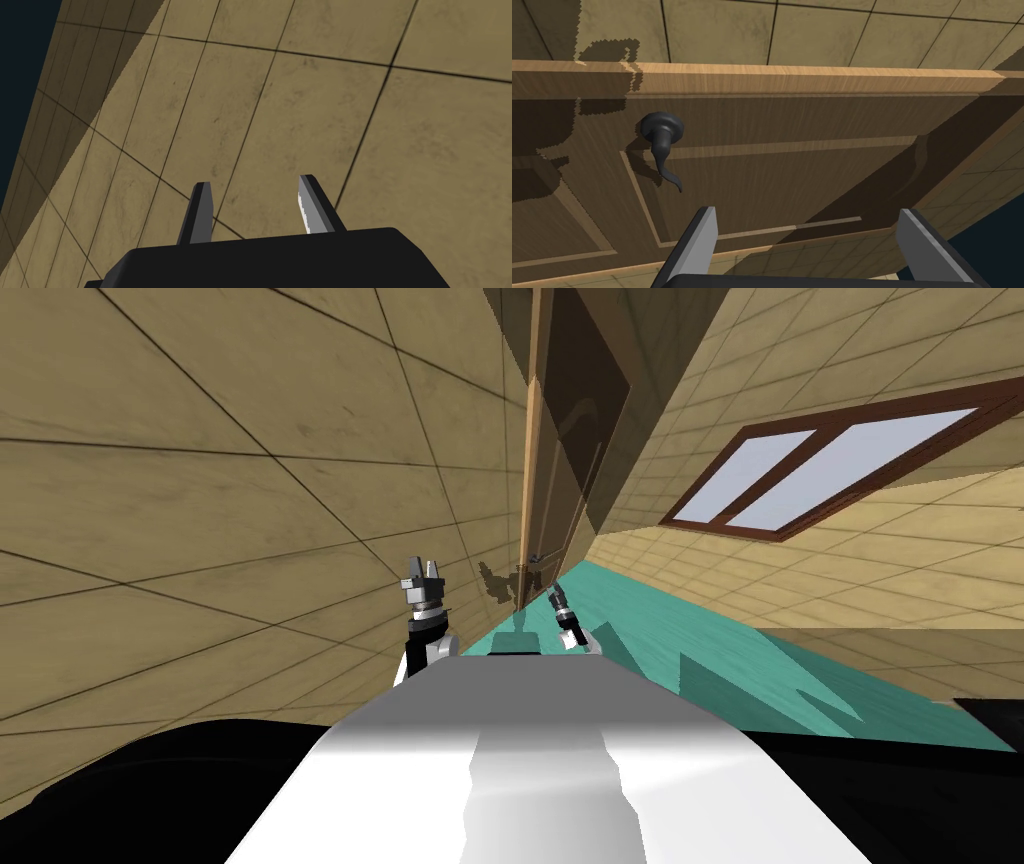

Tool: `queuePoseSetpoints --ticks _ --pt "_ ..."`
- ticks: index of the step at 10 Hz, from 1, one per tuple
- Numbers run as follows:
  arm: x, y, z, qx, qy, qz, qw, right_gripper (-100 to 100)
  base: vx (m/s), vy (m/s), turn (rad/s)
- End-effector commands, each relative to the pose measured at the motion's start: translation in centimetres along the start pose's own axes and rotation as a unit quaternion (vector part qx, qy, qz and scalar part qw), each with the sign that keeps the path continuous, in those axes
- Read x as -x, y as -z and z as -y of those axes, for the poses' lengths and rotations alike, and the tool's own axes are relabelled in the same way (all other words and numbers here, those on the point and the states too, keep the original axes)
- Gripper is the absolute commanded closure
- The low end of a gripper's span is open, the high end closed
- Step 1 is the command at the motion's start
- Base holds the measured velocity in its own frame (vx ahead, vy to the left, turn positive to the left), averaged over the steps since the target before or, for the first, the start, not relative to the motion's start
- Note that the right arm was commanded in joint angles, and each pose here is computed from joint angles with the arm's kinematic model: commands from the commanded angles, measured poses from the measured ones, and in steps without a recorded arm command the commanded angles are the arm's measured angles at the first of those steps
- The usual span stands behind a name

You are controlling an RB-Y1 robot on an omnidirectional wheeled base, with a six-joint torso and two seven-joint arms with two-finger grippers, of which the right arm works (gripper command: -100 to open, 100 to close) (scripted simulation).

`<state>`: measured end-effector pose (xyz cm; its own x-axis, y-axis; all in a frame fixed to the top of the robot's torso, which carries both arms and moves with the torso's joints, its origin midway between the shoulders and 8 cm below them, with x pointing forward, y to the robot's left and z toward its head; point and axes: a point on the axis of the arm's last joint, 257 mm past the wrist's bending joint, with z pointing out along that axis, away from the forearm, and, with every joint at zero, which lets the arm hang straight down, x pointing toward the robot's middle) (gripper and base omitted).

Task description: Pull the door open

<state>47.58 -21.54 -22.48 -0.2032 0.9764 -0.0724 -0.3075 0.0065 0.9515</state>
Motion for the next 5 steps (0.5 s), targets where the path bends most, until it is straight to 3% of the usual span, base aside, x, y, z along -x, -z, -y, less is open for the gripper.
queuePoseSetpoints --ticks 1,5 --pt "0.1 0.11 1.0 -0.008 -0.002 -0.005 1.0000 -100 0.070 -0.078 0.133" --pt "0.3 0.37 3.1 -0.027 -0.005 -0.015 0.9995 -100 0.070 -0.084 0.120"
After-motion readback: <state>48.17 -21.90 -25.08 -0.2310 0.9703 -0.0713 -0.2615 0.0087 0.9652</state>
